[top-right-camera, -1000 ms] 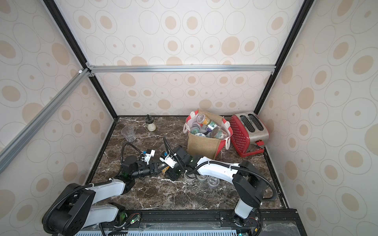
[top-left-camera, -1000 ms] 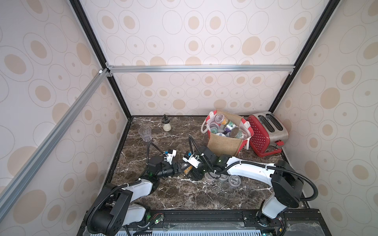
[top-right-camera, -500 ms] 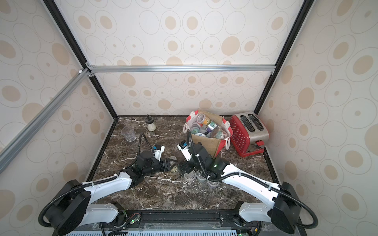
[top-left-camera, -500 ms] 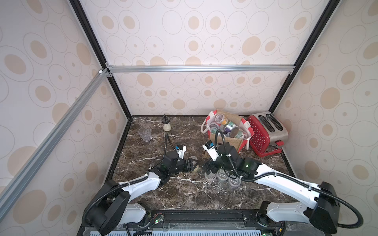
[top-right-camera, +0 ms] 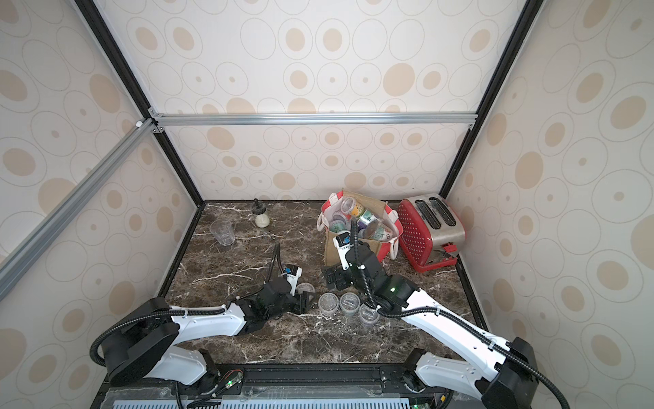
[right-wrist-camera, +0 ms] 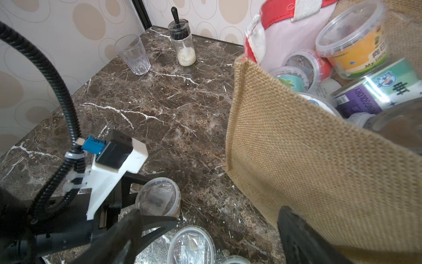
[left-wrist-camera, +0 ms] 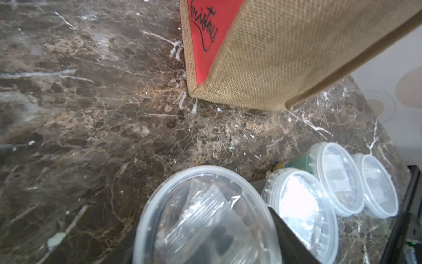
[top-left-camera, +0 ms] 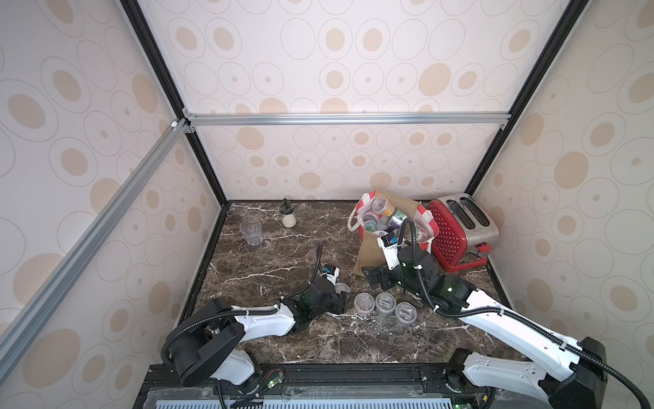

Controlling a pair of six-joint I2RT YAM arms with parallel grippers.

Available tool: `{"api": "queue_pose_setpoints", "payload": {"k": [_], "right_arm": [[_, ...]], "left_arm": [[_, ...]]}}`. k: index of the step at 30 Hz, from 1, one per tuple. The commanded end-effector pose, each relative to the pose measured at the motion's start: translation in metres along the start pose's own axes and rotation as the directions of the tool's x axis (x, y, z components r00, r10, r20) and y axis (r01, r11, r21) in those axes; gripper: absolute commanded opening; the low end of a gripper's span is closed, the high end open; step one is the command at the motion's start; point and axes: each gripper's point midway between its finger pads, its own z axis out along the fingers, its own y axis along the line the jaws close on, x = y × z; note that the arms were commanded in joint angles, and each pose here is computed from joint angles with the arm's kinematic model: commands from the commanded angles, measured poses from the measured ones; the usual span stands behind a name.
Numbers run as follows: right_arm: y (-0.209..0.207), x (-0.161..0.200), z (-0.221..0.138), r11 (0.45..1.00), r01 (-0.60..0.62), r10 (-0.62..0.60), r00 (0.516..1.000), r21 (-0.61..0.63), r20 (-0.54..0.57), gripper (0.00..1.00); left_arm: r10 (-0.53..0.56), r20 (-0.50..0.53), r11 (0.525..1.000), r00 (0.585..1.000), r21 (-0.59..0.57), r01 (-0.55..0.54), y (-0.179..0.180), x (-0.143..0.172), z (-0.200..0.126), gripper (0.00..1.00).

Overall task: Take out the seed jars from the canvas bag
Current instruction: Adjust the seed jar at the center of the board.

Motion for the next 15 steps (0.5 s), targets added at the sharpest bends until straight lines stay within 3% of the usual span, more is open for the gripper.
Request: {"api": "queue_pose_setpoints", "payload": {"k": [1, 7, 9, 15], "right_arm": [[-0.008, -0.004, -0.004, 0.999, -0.035, 0.036, 0.999, 0.028, -0.002, 0.95], [-0.006, -0.025, -0.007, 0.995, -0.1, 0.1, 0.995, -0.014, -0.007, 0.95], [-0.007, -0.033, -0.008, 0.992, -0.127, 0.126, 0.992, -0.03, -0.009, 0.95], [-0.024, -0.07, -0.015, 0.974, -0.22, 0.22, 0.975, -0.044, -0.011, 0.92]], "left_arm": [[0.033, 0.042, 0.999, 0.999, -0.035, -0.032, 0.002, -0.004, -0.006, 0.71], [0.031, 0.003, 0.999, 1.0, -0.024, -0.031, 0.0, 0.011, -0.007, 0.87], [0.034, 0.003, 0.999, 0.999, -0.016, -0.034, -0.004, 0.009, -0.01, 0.98], [0.046, 0.061, 0.999, 0.997, -0.027, -0.045, -0.014, -0.023, -0.033, 0.98]]}}
